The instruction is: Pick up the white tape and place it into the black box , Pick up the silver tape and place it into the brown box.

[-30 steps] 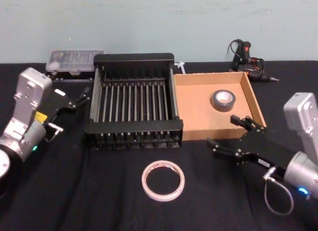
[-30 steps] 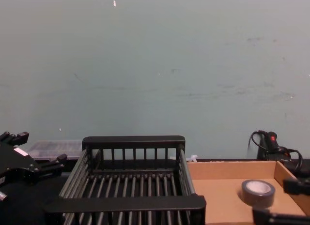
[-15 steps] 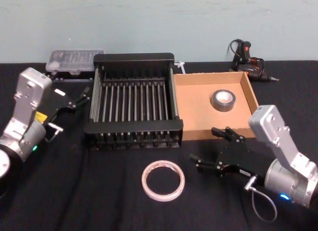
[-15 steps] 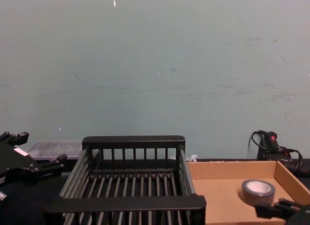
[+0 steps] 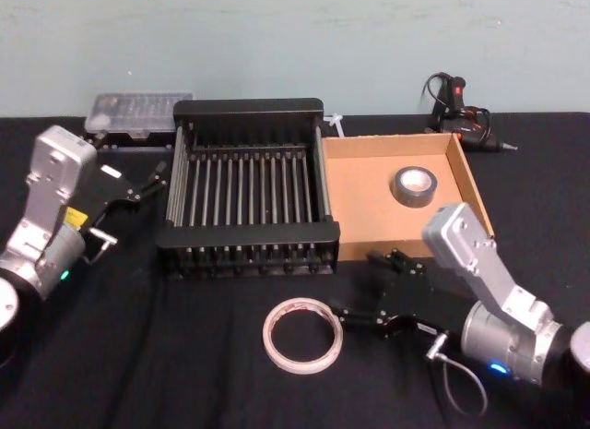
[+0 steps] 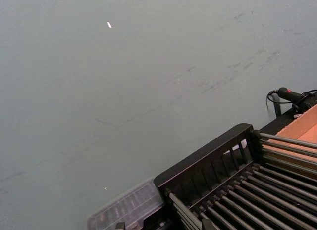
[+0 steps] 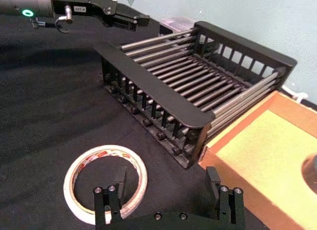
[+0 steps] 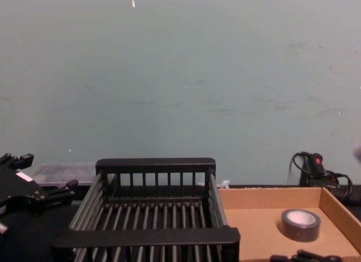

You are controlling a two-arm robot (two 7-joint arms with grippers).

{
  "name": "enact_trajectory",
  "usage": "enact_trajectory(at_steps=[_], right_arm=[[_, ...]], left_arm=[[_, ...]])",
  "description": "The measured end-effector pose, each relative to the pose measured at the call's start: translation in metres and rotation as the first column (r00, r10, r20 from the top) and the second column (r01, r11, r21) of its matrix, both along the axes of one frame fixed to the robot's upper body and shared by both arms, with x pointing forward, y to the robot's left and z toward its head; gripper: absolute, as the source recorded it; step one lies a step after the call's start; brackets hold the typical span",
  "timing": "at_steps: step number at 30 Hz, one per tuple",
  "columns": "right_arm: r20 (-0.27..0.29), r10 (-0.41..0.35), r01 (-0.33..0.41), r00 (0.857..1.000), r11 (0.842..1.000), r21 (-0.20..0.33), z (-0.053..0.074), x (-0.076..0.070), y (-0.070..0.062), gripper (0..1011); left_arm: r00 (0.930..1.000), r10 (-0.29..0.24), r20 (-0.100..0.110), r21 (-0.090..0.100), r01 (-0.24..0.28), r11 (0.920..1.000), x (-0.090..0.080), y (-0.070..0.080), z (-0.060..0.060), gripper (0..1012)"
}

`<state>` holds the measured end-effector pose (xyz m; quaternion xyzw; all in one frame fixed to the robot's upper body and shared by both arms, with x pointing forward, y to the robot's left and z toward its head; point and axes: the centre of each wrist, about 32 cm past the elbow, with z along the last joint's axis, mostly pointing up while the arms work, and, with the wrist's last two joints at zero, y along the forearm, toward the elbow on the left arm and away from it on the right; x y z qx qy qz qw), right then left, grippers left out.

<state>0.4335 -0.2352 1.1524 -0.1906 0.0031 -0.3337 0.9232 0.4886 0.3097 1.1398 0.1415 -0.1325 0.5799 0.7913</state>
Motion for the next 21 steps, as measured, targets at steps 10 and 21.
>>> enact_trajectory(at_steps=[10,21], right_arm=[[-0.023,0.023,-0.023,0.999,1.000,-0.014,-0.006,0.003,0.010,1002],[-0.049,0.033,-0.035,0.998,0.999,-0.029,-0.016,0.010,0.021,1002]], left_arm=[[1.0000,0.000,0.000,0.000,0.000,1.0000,0.000,0.000,0.000,1002],[1.0000,0.000,0.000,0.000,0.000,1.0000,0.000,0.000,0.000,1001]])
